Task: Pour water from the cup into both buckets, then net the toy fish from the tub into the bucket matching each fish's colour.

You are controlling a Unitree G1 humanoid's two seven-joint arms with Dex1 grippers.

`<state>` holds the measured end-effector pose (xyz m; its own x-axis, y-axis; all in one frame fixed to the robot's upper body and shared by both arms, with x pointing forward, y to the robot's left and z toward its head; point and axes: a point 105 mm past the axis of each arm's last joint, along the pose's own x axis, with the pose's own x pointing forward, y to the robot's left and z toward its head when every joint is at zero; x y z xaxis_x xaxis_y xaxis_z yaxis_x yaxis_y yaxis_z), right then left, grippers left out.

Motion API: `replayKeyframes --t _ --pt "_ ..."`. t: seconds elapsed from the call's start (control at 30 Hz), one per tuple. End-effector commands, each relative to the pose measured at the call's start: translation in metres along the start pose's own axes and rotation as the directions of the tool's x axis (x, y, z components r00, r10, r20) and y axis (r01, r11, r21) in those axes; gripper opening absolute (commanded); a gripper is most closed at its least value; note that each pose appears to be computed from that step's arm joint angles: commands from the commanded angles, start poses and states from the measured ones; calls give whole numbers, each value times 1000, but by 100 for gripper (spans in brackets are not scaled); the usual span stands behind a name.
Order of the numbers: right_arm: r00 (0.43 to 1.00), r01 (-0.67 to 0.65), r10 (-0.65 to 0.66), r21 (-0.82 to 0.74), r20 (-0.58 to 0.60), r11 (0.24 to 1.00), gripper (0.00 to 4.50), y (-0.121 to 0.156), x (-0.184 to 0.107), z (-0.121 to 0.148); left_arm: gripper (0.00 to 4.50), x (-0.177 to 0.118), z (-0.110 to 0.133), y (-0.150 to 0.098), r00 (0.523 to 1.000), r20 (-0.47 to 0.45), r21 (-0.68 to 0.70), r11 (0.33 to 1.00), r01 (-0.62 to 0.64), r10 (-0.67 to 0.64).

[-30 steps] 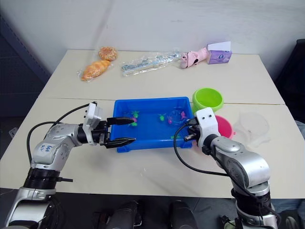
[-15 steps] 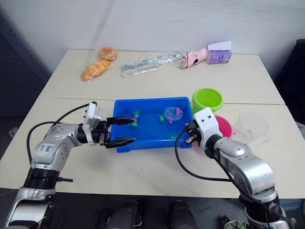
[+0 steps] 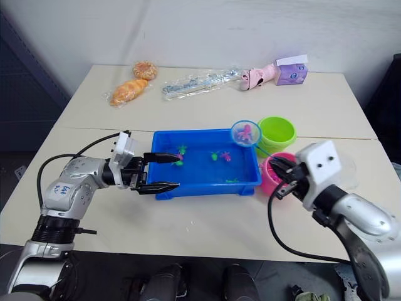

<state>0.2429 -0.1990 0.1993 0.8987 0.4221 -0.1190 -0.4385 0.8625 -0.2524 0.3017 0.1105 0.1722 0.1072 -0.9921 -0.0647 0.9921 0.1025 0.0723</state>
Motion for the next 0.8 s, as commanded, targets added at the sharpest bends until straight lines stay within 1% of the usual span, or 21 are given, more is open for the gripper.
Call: replayKeyframes --t 0.03,0.1,0.2,0.27,0.37,0.43,0.47,0.53,0.63,0.77,0.8 --pt "998 61 -60 -84 14 995 0 -10 -30 8 443 8 7 -3 998 18 21 998 55 -56" --pt "996 92 -93 -126 -3 988 0 -17 -44 5 443 9 8 -2 997 20 20 998 68 -68" --pt "982 182 -189 -171 -27 968 0 -34 -64 -1 443 12 7 -3 996 21 17 996 87 -87" --pt "975 185 -211 -276 -71 943 0 -39 -73 -9 443 15 6 -3 995 24 13 995 97 -97" --pt "970 153 -214 -388 -118 909 0 -40 -79 -22 443 17 6 -4 994 27 12 994 106 -106" --pt "955 206 -277 -429 -111 880 0 -49 -84 -31 443 18 6 -4 994 29 13 994 108 -108" --pt "953 207 -285 -462 -105 862 0 -50 -85 -32 443 18 7 -4 994 29 13 994 109 -109" --pt "950 193 -296 -561 -99 805 0 -52 -87 -37 443 19 7 -4 993 32 14 994 110 -110" --pt "940 225 -336 -636 -59 738 0 -58 -86 -41 443 20 7 -6 993 36 12 993 113 -114" --pt "948 177 -318 -801 -17 572 0 -57 -77 -52 443 27 6 -10 991 50 5 992 125 -125" --pt "952 168 -306 -821 -8 545 0 -56 -75 -54 443 28 6 -10 991 53 5 992 126 -126"
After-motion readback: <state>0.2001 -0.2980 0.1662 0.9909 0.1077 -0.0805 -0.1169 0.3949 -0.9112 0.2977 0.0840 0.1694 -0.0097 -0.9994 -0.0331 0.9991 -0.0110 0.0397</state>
